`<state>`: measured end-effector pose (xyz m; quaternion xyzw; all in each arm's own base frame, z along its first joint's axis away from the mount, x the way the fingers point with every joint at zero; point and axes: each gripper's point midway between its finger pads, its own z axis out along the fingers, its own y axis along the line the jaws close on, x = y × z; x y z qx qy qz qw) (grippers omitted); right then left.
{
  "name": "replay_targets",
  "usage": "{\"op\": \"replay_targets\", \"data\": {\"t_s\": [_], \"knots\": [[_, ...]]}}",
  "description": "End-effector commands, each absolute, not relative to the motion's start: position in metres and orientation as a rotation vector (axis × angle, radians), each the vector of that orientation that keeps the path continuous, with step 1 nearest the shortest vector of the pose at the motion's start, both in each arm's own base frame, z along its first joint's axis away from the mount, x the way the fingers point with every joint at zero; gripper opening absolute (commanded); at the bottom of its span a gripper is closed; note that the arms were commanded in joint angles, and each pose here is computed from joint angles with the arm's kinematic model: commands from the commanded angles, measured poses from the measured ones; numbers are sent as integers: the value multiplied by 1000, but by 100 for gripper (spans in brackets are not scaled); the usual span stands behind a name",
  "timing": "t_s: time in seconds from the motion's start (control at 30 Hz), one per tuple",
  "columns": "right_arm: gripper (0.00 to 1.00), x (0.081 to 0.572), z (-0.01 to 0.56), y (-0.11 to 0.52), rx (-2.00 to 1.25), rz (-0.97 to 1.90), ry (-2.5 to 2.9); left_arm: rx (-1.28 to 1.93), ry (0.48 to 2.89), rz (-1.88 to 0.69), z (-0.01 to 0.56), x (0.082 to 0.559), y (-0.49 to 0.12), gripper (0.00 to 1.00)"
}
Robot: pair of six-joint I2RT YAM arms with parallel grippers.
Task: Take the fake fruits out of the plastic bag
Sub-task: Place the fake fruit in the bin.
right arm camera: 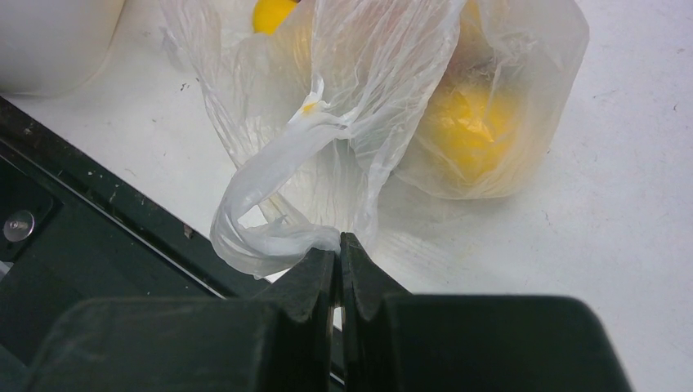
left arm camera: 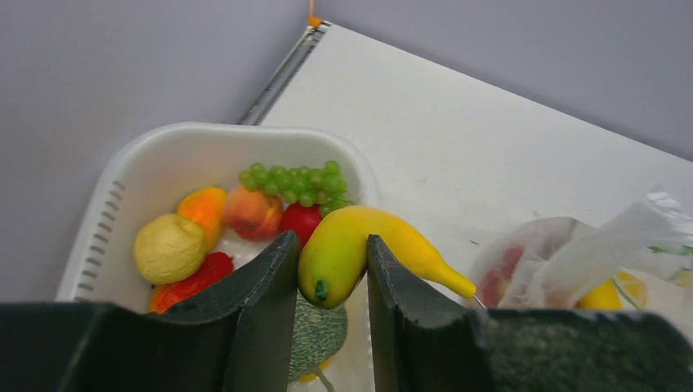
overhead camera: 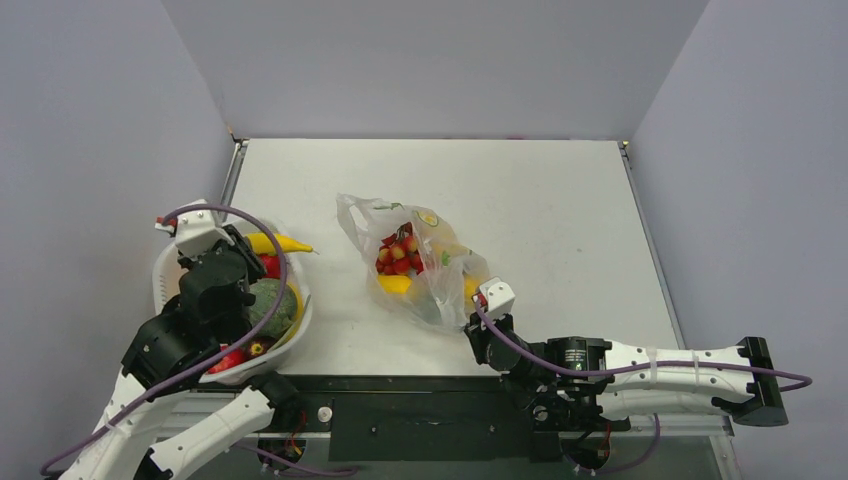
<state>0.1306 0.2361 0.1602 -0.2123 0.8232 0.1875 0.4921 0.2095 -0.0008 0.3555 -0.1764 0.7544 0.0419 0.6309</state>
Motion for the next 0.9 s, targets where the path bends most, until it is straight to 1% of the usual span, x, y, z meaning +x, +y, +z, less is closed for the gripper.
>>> {"op": "replay_targets", "data": {"t_s": [0.0,0.2,0.4,0.53,0.7,0.83,0.87], "knots": [[0,134,170,239,-492,480,1973,-492,1700,345,337,201,34,0],[0,134,171,239,-490,479,1975,-531,1749,516,302,207,47,0],[0,135,172,240,-484,479,1977,-623,1794,611,265,205,67,0],[0,134,172,242,-495,480,1979,-654,1794,634,252,206,74,0],[0,134,172,245,-503,473,1981,-669,1798,605,242,215,72,0],[0,134,172,246,-504,476,1985,-657,1831,573,234,219,67,5],[0,134,171,246,-503,474,1986,-660,1834,567,232,219,66,9]]}}
